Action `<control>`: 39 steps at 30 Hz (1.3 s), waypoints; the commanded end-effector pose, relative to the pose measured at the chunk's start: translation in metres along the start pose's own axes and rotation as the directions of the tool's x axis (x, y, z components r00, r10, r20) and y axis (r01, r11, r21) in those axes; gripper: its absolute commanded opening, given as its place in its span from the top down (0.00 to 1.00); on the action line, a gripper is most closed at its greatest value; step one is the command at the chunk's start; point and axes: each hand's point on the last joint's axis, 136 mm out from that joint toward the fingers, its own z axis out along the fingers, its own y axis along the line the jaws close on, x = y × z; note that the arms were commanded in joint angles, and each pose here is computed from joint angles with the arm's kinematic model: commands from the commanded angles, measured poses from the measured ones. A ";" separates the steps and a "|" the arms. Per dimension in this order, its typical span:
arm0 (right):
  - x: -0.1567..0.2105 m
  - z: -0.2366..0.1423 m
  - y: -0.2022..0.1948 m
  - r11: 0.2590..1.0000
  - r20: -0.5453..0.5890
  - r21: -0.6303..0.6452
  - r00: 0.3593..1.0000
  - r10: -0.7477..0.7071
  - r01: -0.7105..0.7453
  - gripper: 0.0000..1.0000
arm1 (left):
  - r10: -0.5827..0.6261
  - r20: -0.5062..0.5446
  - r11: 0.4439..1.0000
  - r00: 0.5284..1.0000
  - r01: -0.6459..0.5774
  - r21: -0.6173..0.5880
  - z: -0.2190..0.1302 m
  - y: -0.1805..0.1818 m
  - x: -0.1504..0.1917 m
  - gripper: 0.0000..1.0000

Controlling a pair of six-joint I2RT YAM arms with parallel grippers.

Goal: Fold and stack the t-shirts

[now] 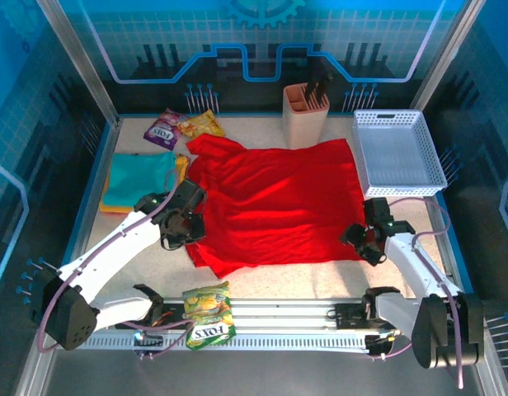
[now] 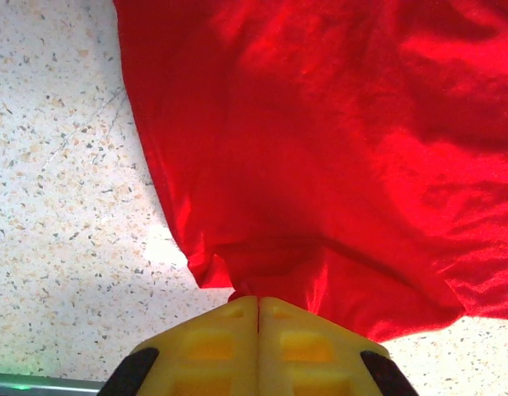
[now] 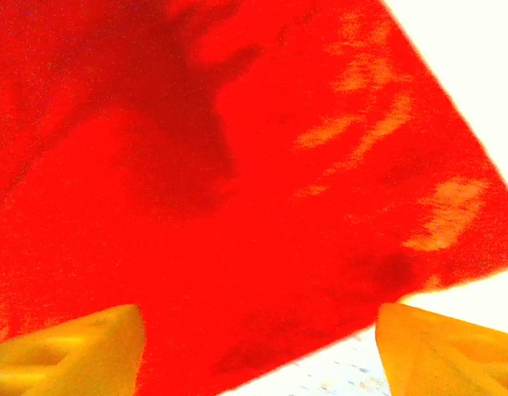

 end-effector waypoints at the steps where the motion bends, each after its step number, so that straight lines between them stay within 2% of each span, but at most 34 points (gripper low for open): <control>1: -0.003 -0.016 -0.033 0.983 0.058 0.124 0.990 0.126 -0.133 0.27 | 0.026 0.034 0.999 0.999 -0.027 0.036 -0.008 -0.007 -0.012 1.00; 4: -0.008 -0.021 -0.038 0.977 0.090 0.106 0.980 0.175 -0.184 0.28 | 0.021 0.033 0.998 0.999 -0.023 0.060 -0.008 -0.012 -0.013 1.00; 12: -0.008 -0.006 -0.049 0.964 0.067 0.117 0.970 0.233 -0.240 0.31 | 0.009 0.029 0.997 1.000 -0.011 0.079 -0.003 -0.010 -0.009 1.00; 17: -0.014 0.006 -0.051 0.962 0.065 0.130 0.970 0.235 -0.242 0.39 | 0.006 0.016 0.997 1.000 -0.007 0.083 0.002 -0.010 -0.006 1.00; 26: -0.021 0.022 -0.040 0.971 0.062 0.066 0.973 0.224 -0.228 0.64 | 0.008 0.025 0.998 1.000 -0.010 0.067 0.001 -0.004 -0.007 1.00; 30: -0.026 0.024 -0.037 0.976 0.067 0.058 0.976 0.205 -0.209 0.73 | 0.031 0.044 0.999 0.999 -0.032 0.012 -0.004 0.007 -0.013 1.00; 39: -0.025 0.031 -0.026 0.981 0.014 0.013 0.981 0.195 -0.196 1.00 | 0.025 0.053 1.000 0.998 -0.025 0.013 -0.007 0.013 -0.018 1.00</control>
